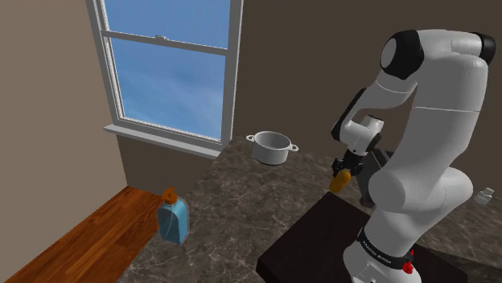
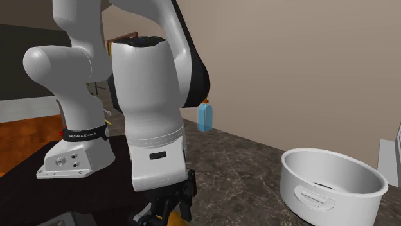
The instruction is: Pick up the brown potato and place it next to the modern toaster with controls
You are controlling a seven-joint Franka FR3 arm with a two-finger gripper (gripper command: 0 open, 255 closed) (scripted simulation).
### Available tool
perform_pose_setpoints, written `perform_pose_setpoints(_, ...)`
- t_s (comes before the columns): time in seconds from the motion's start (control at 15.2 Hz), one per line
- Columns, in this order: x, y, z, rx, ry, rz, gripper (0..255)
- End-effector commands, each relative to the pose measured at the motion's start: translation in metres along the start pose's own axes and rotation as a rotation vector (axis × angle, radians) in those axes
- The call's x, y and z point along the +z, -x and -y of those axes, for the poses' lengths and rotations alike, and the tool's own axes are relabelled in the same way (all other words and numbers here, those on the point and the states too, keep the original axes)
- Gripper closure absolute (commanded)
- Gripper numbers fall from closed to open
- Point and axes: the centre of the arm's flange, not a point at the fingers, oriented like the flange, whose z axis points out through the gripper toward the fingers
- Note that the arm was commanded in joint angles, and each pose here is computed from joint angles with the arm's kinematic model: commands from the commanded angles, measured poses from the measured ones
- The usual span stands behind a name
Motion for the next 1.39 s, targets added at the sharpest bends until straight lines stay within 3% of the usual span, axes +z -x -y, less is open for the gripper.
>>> perform_pose_setpoints(0.0, 0.014, 0.005, -0.003, 0.003, 0.000, 0.012, 255)
perform_pose_setpoints(0.33, 0.040, 0.007, -0.005, 0.003, 0.000, 0.012, 255)
perform_pose_setpoints(0.79, 0.040, 0.007, -0.005, 0.003, 0.000, 0.012, 255)
perform_pose_setpoints(0.86, 0.040, 0.009, -0.003, 0.003, 0.000, 0.012, 0)
perform_pose_setpoints(1.19, 0.040, 0.007, -0.005, 0.003, 0.000, 0.012, 0)
perform_pose_setpoints(1.32, 0.013, 0.007, -0.005, 0.003, 0.000, 0.012, 0)
